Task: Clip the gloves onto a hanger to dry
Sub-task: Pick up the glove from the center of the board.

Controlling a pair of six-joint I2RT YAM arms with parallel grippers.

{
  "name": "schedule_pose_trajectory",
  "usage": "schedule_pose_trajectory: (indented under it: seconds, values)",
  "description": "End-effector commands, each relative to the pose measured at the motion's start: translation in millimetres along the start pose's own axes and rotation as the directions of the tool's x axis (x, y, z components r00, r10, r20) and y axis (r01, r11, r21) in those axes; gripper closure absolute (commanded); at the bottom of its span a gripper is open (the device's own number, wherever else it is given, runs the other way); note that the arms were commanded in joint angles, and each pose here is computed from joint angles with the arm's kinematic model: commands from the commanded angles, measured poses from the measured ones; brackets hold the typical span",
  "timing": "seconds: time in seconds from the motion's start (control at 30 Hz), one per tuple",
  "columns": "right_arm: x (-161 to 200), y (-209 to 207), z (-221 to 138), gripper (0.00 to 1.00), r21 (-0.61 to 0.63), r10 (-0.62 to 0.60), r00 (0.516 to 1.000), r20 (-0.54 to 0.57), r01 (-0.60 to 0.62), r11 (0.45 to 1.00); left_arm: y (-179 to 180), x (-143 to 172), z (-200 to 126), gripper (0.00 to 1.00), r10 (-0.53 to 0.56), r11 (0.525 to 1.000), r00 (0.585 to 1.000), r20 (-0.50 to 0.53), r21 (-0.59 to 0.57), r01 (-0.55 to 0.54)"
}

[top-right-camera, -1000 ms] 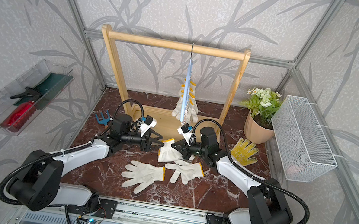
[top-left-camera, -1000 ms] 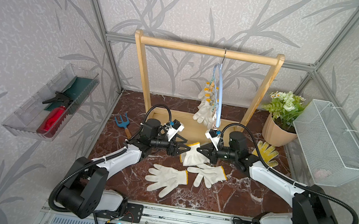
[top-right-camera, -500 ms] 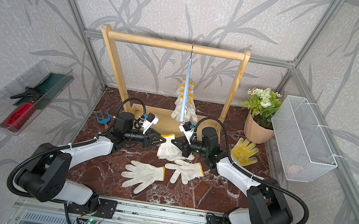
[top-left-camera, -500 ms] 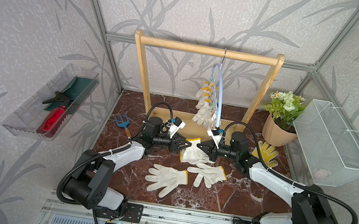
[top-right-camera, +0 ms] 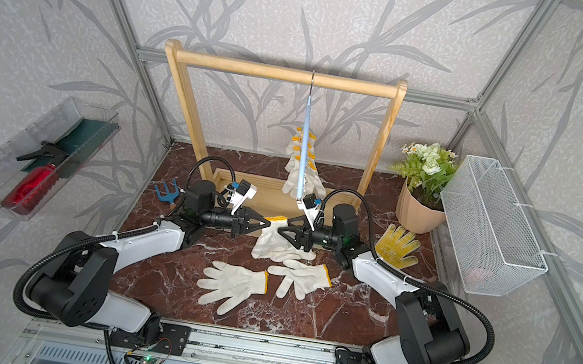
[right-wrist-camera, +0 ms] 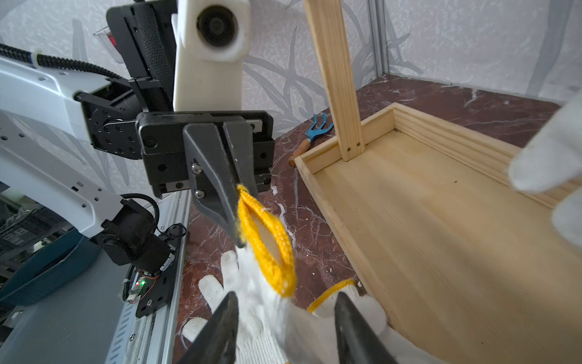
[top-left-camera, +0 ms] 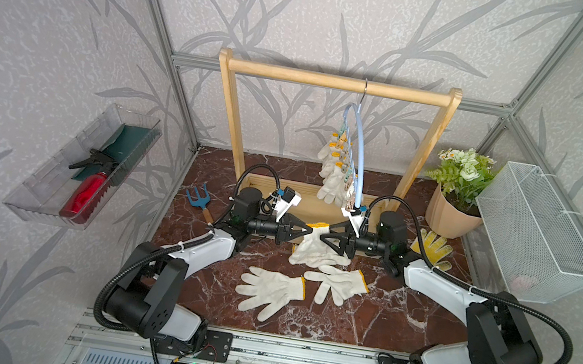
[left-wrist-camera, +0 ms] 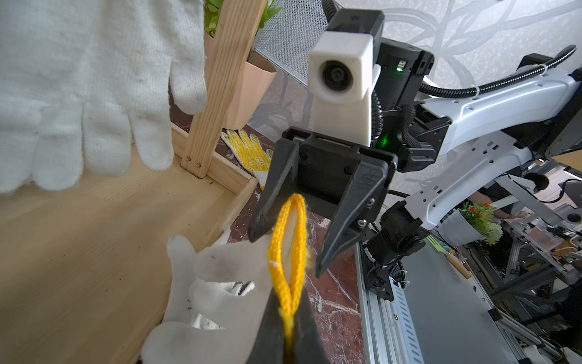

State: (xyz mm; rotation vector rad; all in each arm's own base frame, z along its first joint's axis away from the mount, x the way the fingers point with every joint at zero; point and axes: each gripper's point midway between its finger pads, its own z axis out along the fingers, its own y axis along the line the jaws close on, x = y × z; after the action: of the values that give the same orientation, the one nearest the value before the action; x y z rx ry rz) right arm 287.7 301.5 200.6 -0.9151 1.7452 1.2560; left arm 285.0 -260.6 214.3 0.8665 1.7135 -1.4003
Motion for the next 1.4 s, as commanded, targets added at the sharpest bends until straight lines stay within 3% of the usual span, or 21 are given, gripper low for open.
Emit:
schedule_pose_trajectory:
  seconds: [0.0, 0.2, 0.5, 0.77, 0.97, 1.03, 1.23, 1.37]
  values:
    - [-21.4, 12.0, 2.2, 0.5, -0.075, -0.031, 0.999, 0.034, 0.033, 0.997, -6.9, -9.3, 0.7, 1.0, 0.041, 0.998, 0.999, 0.01, 0.046, -0.041]
    - [-30.8, 14.5, 4.2, 0.54, -0.099, -0.046, 0.998, 0.052, 0.051, 0.994, -5.4, -9.0, 2.3, 1.0, 0.038, 0.998, 0.999, 0.003, 0.052, -0.038]
    - [-32.4, 17.4, 5.4, 0.86, -0.117, -0.052, 0.998, 0.041, 0.056, 0.992, -1.8, -12.2, 2.0, 1.0, 0.046, 0.999, 0.999, 0.011, 0.026, -0.046]
    - [-27.4, 16.0, 3.9, 0.84, -0.098, -0.051, 0.998, 0.021, 0.053, 0.994, -1.8, -15.3, 2.4, 1.0, 0.054, 0.998, 0.998, 0.011, 0.026, -0.055]
    - [-29.9, 9.6, 0.5, 1.0, -0.069, -0.049, 0.998, 0.03, 0.051, 0.996, -1.8, -15.6, 3.4, 1.0, 0.051, 0.998, 0.999, 0.005, 0.036, -0.051]
    - [-31.3, 6.5, -3.7, 1.0, -0.058, -0.042, 0.998, 0.042, 0.045, 0.997, -0.2, -14.9, 4.0, 1.0, 0.049, 0.998, 0.999, 0.001, 0.034, -0.049]
    - [-27.9, -22.0, -27.5, 1.0, 0.02, 0.015, 0.997, 0.076, -0.017, 1.0, 16.1, -32.7, 5.4, 0.59, 0.112, 0.992, 0.993, 0.024, -0.054, -0.111]
    - [-23.0, -45.1, -43.1, 1.0, 0.101, 0.045, 0.995, 0.089, -0.054, 0.993, 20.9, -64.3, 8.6, 0.52, 0.234, 0.97, 0.971, 0.039, -0.083, -0.23]
